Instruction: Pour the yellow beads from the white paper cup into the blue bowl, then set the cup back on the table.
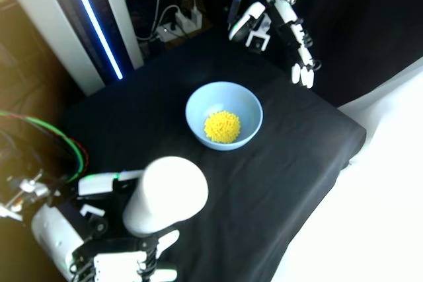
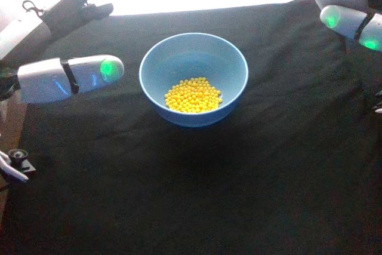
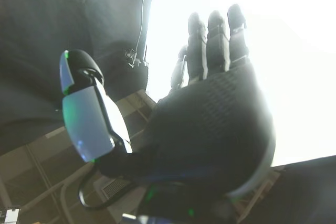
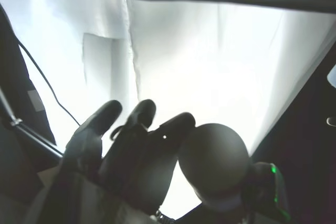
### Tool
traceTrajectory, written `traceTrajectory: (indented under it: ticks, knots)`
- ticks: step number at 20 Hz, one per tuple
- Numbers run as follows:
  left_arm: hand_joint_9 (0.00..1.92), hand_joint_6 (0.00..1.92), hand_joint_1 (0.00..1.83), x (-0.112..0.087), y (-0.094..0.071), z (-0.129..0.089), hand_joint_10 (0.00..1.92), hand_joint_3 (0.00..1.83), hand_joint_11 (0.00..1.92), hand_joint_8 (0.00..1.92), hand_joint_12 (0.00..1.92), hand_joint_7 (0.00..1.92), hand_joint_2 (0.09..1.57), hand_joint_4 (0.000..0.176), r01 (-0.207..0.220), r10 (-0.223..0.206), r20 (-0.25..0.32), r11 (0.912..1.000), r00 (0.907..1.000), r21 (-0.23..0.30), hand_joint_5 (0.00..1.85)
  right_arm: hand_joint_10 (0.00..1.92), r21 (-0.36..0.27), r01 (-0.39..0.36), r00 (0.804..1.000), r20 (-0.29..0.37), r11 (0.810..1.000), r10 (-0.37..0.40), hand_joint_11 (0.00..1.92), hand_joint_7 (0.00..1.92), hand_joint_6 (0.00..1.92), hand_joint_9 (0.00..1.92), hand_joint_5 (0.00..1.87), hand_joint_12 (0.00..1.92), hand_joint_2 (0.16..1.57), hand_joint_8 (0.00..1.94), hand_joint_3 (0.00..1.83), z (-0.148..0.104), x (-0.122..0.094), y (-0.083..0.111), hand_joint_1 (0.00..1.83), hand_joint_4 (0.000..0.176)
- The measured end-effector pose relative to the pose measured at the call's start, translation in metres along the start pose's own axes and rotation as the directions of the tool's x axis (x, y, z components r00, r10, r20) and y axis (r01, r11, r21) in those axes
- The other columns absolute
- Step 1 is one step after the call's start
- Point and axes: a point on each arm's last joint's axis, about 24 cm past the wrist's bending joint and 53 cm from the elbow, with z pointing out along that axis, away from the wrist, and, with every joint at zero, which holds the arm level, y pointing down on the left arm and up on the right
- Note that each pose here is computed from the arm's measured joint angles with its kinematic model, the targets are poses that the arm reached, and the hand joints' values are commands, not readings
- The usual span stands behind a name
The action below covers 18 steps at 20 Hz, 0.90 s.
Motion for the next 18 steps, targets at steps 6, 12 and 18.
traceTrajectory:
  ticks: [6,12,18]
  knots:
    - [0.20,0.00,0.52,0.001,0.000,0.000,0.00,0.00,0.00,0.00,0.19,0.34,0.92,0.134,0.001,-0.001,-0.003,1.0000,1.0000,0.002,0.00,0.01,-0.001,-0.009,1.000,0.015,1.000,0.009,0.00,1.01,1.08,0.75,1.04,0.55,1.10,0.71,0.00,-0.001,-0.005,-0.008,1.25,0.000]
    - [0.20,0.00,0.52,0.007,0.000,0.001,0.00,0.00,0.00,0.00,0.31,0.35,0.90,0.137,0.008,-0.008,-0.009,0.9999,0.9999,0.007,0.00,0.01,0.051,-0.006,0.997,0.073,0.999,0.002,0.00,0.83,0.75,0.41,1.11,0.14,1.06,0.03,0.00,-0.010,-0.025,-0.030,1.19,0.000]
    - [0.19,0.00,0.52,0.005,0.000,0.001,0.00,0.00,0.00,0.00,0.22,0.36,0.90,0.145,0.006,-0.006,-0.007,0.9999,1.0000,0.009,0.00,0.00,0.110,0.008,0.998,0.061,0.994,-0.015,0.01,0.55,0.69,0.21,1.16,0.01,1.04,0.00,0.00,-0.014,-0.024,-0.049,1.19,0.000]
